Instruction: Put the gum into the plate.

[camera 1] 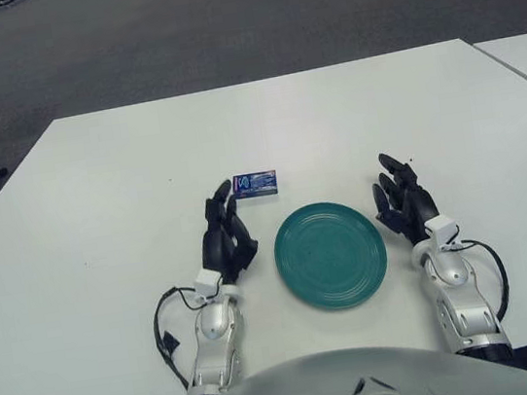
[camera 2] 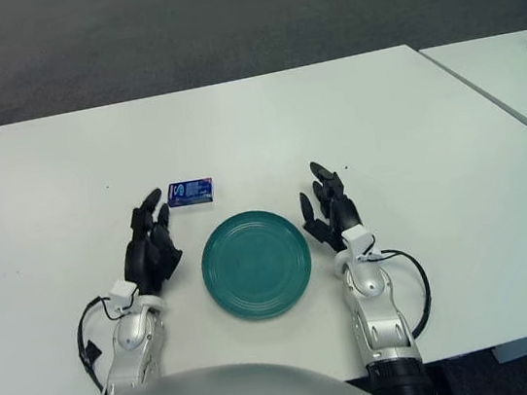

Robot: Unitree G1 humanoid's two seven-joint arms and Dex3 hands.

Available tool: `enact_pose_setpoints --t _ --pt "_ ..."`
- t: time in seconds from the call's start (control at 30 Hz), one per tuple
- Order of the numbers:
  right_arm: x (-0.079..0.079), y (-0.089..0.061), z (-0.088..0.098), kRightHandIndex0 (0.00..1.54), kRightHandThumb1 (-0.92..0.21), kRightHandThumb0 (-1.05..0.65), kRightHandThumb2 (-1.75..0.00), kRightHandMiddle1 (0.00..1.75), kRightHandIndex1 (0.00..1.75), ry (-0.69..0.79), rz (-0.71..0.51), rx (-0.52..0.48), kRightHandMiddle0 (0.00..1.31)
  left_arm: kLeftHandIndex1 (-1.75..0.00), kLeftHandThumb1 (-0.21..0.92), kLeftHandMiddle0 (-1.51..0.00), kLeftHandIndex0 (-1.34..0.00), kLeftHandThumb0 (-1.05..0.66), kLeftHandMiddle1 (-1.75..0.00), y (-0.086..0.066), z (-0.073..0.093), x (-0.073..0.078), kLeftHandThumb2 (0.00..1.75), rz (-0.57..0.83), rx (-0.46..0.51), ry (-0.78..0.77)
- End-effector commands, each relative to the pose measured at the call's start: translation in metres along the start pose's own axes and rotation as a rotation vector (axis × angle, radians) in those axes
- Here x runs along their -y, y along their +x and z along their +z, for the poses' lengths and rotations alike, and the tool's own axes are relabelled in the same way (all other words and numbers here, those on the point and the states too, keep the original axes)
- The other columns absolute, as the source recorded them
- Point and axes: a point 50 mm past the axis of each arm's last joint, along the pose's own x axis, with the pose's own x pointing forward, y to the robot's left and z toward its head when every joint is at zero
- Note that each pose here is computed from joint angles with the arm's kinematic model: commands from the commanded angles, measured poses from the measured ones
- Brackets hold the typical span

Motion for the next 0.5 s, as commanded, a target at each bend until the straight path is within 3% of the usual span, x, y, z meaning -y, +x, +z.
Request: enact_pose_setpoints --t 0.0,0.13,0.23,0.47 --pt "-0.003 -0.005 -0.022 0.25 -0.92 -0.7 -0.72 0.43 0.01 0.005 0.004 -0.129 0.0 -0.84 0.92 -0.42 -0.05 -0.85 -0.06 0.03 0.037 0.009 0.75 0.014 0.268 0.06" --pt "-0.005 -0.004 -0.023 0.25 -0.92 -0.71 -0.71 0.44 0.01 0.01 0.006 -0.133 0.0 -0.88 0.92 -0.45 -0.06 -0.91 -0.07 0.05 0.027 -0.002 0.71 -0.062 0.361 0.288" --pt "-0.007 -0.003 -0.023 0.26 -0.92 -0.72 -0.71 0.44 0.01 0.013 0.005 -0.13 0.0 -0.91 0.92 -0.45 -0.06 -0.97 -0.06 0.077 0.02 -0.008 0.66 -0.138 0.392 0.435" --pt "-0.01 -0.003 -0.023 0.27 -0.92 -0.71 -0.7 0.45 0.01 0.012 0.0 -0.119 0.0 -0.99 0.92 -0.45 -0.07 -1.04 -0.04 0.113 0.024 -0.009 0.57 -0.286 0.453 0.702"
